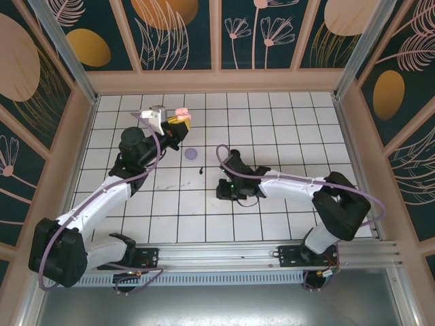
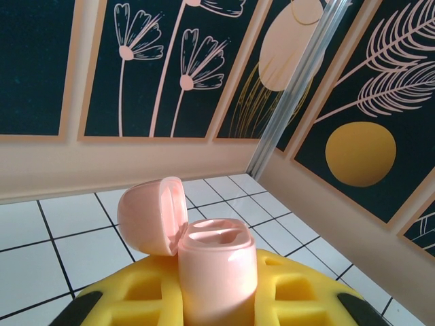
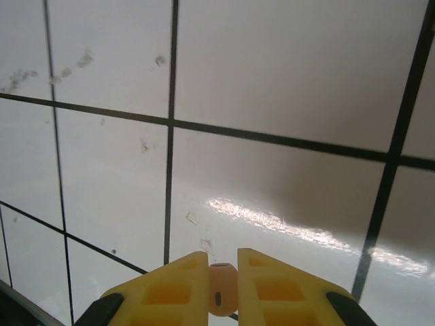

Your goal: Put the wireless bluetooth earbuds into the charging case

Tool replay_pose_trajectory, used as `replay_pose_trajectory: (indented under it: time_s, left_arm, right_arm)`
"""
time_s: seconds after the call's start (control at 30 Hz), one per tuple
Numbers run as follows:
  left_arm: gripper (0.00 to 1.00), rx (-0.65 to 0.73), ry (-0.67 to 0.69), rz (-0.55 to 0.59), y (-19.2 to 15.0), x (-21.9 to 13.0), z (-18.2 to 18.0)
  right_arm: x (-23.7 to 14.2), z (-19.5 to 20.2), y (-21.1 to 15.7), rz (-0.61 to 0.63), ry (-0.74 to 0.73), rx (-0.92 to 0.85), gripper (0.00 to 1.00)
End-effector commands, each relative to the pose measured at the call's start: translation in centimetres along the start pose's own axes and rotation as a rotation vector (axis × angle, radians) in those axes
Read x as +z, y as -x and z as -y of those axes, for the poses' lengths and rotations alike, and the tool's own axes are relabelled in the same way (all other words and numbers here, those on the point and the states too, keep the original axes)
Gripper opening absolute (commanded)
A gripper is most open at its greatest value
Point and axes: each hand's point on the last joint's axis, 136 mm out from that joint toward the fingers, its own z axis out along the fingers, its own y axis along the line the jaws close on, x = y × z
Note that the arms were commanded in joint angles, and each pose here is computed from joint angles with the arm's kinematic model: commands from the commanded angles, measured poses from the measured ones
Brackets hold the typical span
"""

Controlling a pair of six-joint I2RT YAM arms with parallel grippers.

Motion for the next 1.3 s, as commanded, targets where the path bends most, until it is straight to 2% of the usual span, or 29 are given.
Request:
replay_pose_trajectory:
  time_s: [0.0, 0.2, 0.37, 0.43, 0.5, 0.57, 0.67, 0.8, 0.97, 1.27]
  left_arm:
    - [0.0, 0.003, -0.031, 0.041, 1.1, 0.0, 0.5]
    - [0.0, -0.001, -0.041, 0.042, 1.1, 0.1, 0.6]
    - [0.0, -0.003, -0.047, 0.042, 1.0, 0.1, 0.7]
    - [0.0, -0.005, -0.05, 0.043, 0.9, 0.0, 0.7]
    - [0.0, -0.007, -0.054, 0.043, 0.9, 0.0, 0.8]
    - [0.0, -0.007, -0.054, 0.044, 0.9, -0.1, 0.8]
    - [0.0, -0.004, -0.052, 0.046, 1.0, -0.2, 0.8]
    - [0.0, 0.01, -0.041, 0.046, 1.0, -0.3, 0.7]
    - [0.0, 0.024, -0.013, 0.043, 1.2, -0.6, 0.1]
    - [0.0, 0.03, 0.068, 0.049, 1.6, -1.6, -2.6]
  right_arm:
    - [1.5, 1.5, -2.0, -0.053, -0.07, 0.082, 0.13]
    - [2.7, 2.8, -3.3, -0.085, -0.117, 0.139, 0.15]
    - [3.0, 2.9, -3.6, -0.098, -0.116, 0.155, 0.21]
    - [2.9, 2.8, -3.6, -0.1, -0.118, 0.151, 0.25]
    - [2.6, 2.6, -3.2, -0.091, -0.123, 0.144, 0.38]
    - [2.0, 2.3, -2.7, -0.07, -0.129, 0.13, 0.44]
    - [0.3, 1.5, -1.5, -0.024, -0.131, 0.092, 0.49]
    - [-2.1, 0.9, -0.2, 0.024, -0.174, -0.018, 0.5]
    - [-3.2, 1.5, 0.4, 0.035, -0.268, -0.207, 0.5]
    - [-1.9, 1.2, -1.0, -0.046, -0.448, -0.424, 0.5]
